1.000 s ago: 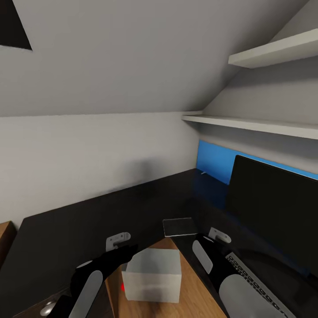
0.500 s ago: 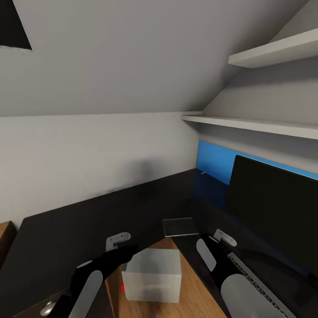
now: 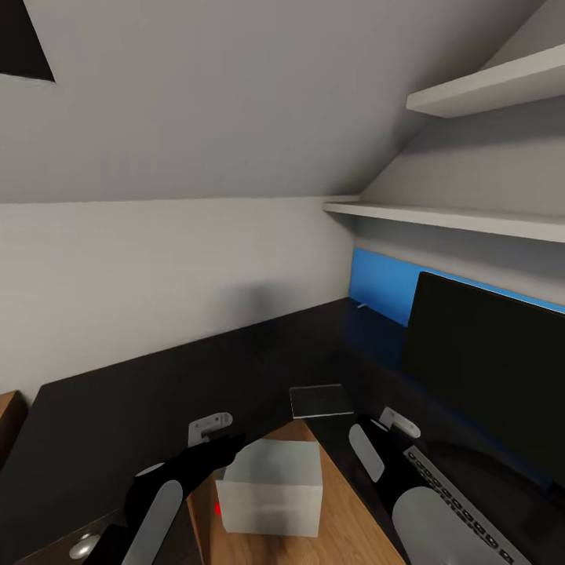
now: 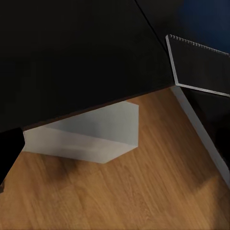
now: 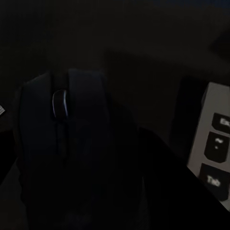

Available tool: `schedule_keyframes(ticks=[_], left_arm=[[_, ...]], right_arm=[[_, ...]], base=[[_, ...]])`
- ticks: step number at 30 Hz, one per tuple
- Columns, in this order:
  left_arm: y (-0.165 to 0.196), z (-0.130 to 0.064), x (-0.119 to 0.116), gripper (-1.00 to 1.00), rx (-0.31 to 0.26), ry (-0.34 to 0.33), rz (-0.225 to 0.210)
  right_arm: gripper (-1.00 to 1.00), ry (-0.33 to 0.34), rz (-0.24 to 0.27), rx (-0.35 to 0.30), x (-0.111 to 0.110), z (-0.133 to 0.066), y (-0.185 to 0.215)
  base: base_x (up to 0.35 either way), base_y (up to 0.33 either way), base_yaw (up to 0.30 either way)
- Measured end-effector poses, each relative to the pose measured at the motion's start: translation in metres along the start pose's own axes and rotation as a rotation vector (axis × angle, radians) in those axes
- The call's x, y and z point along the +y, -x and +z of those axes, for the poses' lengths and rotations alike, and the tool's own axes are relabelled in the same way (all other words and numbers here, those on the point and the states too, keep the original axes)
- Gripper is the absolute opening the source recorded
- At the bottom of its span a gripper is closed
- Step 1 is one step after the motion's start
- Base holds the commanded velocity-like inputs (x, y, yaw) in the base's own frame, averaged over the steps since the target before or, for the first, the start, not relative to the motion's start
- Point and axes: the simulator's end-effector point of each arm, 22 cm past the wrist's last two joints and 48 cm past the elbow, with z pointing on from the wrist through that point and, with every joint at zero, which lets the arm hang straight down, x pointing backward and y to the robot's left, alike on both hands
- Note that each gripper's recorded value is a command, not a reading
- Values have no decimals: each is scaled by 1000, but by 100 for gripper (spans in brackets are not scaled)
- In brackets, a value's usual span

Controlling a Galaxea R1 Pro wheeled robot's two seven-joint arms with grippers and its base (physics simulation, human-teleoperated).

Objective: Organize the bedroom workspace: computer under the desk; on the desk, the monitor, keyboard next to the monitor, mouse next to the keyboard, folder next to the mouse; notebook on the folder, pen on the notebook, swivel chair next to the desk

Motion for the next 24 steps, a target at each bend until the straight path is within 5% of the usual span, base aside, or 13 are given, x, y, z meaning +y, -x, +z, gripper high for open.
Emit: schedule_keyframes(ticks=[23, 24], left_arm=[[-6, 5, 3, 100, 0, 0, 0], [-6, 5, 3, 100, 0, 0, 0]], right_arm=[[-100, 0, -3, -3, 0, 5, -5], [100, 0, -3, -4, 0, 5, -5]], base=[[0, 0, 0], [0, 0, 0]])
